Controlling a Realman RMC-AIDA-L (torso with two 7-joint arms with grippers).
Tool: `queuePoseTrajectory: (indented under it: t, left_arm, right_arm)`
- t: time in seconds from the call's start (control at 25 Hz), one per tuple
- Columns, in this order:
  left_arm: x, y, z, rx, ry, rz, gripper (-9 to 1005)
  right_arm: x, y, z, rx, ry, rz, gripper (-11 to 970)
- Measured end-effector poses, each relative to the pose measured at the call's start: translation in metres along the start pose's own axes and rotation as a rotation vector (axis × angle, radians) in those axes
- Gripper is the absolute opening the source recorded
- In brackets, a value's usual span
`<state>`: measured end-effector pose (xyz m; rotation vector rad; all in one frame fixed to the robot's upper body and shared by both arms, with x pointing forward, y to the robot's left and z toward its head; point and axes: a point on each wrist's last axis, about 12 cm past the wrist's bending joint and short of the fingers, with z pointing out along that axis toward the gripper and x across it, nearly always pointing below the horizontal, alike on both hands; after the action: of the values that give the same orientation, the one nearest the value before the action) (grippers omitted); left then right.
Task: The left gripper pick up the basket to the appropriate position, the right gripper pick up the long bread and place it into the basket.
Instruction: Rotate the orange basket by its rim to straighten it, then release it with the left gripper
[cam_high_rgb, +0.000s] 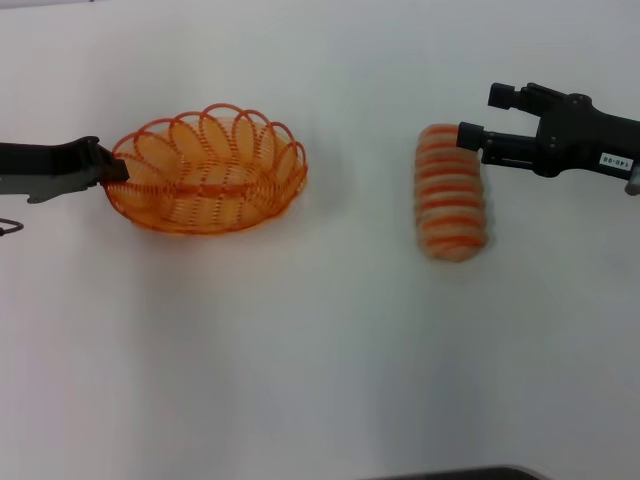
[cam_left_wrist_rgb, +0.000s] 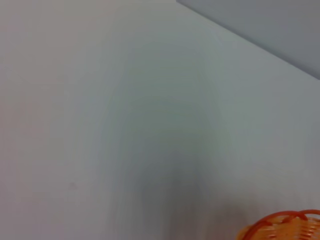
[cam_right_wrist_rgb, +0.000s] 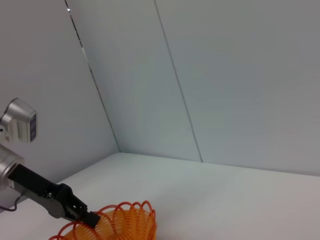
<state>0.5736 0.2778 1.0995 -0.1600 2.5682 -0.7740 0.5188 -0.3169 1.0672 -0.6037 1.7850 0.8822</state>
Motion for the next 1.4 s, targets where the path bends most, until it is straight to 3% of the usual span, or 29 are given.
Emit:
queuePoseTrajectory:
  t: [1.4]
  left_arm:
    - [0.01,0.01,-0.001,0.009,-0.022,-0.046,74]
  right_arm:
    - [0.0,0.0,0.004,0.0,0.006,-0.003,931]
